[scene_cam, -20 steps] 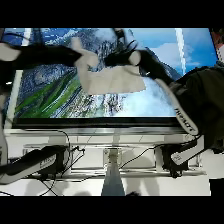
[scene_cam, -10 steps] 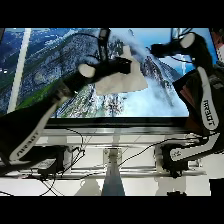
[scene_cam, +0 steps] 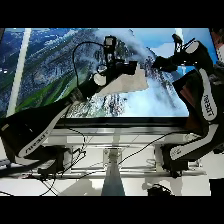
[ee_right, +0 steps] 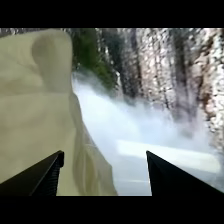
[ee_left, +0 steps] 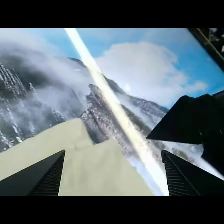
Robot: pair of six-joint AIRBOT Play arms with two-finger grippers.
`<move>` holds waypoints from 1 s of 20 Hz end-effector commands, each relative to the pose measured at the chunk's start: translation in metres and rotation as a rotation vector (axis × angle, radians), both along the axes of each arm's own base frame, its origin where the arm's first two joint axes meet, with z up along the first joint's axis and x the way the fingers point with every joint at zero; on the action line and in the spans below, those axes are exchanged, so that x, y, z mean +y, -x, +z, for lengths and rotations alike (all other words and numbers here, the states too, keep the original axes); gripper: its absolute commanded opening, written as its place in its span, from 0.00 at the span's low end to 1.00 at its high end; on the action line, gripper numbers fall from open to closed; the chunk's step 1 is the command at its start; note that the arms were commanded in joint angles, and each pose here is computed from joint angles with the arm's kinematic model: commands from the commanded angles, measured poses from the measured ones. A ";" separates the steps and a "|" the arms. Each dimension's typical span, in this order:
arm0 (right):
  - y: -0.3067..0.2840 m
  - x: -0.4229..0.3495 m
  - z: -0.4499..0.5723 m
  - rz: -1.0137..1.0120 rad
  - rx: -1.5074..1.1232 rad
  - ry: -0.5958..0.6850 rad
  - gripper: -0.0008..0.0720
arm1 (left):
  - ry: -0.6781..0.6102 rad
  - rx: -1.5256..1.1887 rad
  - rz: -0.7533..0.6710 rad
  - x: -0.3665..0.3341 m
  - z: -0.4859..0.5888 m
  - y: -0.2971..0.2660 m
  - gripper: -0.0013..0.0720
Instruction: Fold the clothes and pants, and hang the long-sleeved shirts on hangers.
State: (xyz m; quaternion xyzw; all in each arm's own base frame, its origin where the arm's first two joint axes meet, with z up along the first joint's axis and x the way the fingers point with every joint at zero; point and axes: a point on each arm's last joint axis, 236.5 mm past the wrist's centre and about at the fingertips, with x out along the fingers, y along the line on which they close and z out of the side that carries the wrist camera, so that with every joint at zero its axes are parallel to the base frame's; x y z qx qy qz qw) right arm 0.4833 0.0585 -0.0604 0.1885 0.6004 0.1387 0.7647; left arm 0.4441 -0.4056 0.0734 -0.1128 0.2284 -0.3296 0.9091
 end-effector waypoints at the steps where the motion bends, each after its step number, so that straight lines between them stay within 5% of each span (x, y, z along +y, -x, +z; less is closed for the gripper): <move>1: 0.016 0.047 -0.016 0.061 0.103 -0.233 0.87 | -0.170 0.049 -0.229 0.010 -0.035 0.021 0.96; 4: 0.026 0.067 -0.042 0.088 0.172 -0.262 0.87 | -0.314 0.135 -0.333 0.052 -0.068 0.026 0.95; 8: 0.039 0.109 -0.054 0.223 0.159 -0.253 0.87 | -0.616 0.142 -0.269 0.150 -0.102 -0.009 0.92; 10: 0.038 0.127 -0.056 0.264 0.124 -0.234 0.85 | -0.821 0.128 -0.237 0.205 -0.111 -0.023 0.72; 11: 0.037 0.136 -0.057 0.273 0.109 -0.225 0.69 | -0.922 0.148 -0.210 0.234 -0.114 -0.025 0.60; 13: 0.034 0.149 -0.055 0.288 0.082 -0.214 0.32 | -1.055 0.232 -0.124 0.285 -0.114 -0.023 0.55; 15: 0.031 0.158 -0.047 0.309 0.057 -0.212 0.18 | -1.135 0.341 -0.018 0.333 -0.111 -0.015 0.55; 16: 0.027 0.161 -0.040 0.318 0.037 -0.212 0.10 | -1.134 0.406 0.059 0.353 -0.108 -0.009 0.43; 18: 0.016 0.163 -0.020 0.325 -0.018 -0.208 0.03 | -1.054 0.516 0.220 0.380 -0.103 0.000 0.04; 20: 0.002 0.159 0.007 0.334 -0.098 -0.176 0.03 | -0.915 0.578 0.414 0.397 -0.093 0.001 0.03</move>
